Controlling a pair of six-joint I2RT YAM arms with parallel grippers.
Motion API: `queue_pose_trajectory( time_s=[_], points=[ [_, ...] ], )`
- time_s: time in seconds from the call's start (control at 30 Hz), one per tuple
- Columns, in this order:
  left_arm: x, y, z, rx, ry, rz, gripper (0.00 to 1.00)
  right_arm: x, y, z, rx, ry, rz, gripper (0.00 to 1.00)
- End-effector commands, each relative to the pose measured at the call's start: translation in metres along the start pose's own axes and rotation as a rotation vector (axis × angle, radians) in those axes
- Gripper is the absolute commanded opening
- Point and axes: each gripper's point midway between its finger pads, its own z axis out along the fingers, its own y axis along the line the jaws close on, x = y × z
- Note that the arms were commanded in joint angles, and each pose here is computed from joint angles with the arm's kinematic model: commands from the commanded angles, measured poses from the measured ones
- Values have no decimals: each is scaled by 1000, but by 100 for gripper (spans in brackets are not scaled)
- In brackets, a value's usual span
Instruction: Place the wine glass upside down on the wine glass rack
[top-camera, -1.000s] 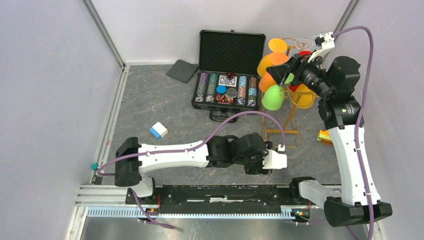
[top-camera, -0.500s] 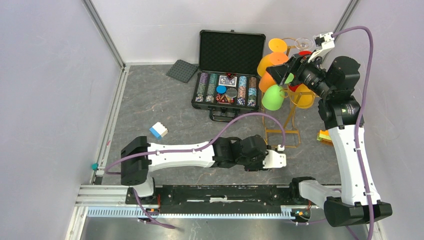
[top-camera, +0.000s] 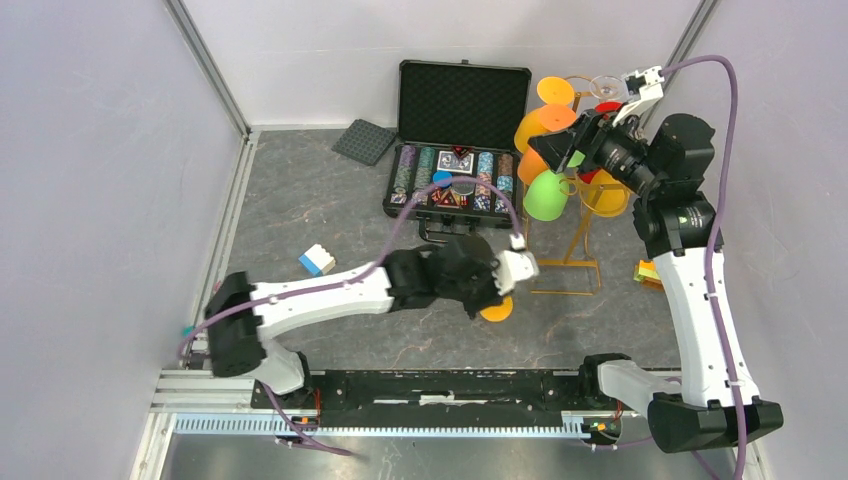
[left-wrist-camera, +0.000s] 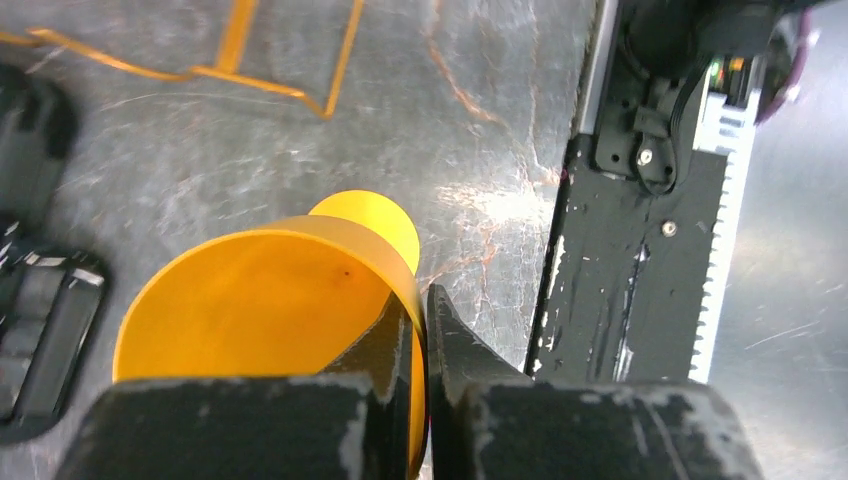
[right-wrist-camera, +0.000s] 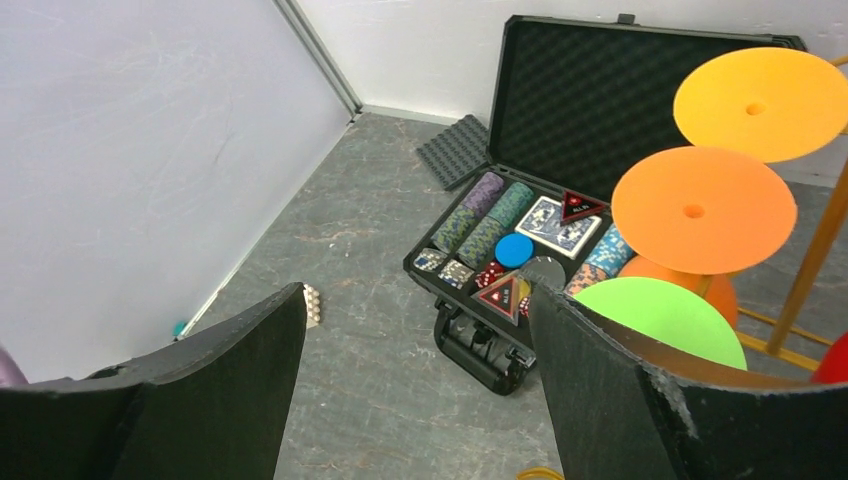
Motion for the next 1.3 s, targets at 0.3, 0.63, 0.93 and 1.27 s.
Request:
queue_pose_trajectory(
  time_s=[0.3, 0.63, 0.93, 1.27],
  points=[
    [-61, 103, -197, -344, -628, -470, 2, -2, 37, 19, -181, 29, 49, 84],
    [-112, 155, -300, -458, -1033, -542, 2, 45, 67, 53, -215, 217, 40, 82],
    [-131, 141, -310, -361, -1111, -481, 2, 78, 61, 68, -151, 295, 53, 74],
    [-131, 127, -306, -272, -1117, -506, 2, 83, 73, 80, -223, 318, 67, 34]
  ],
)
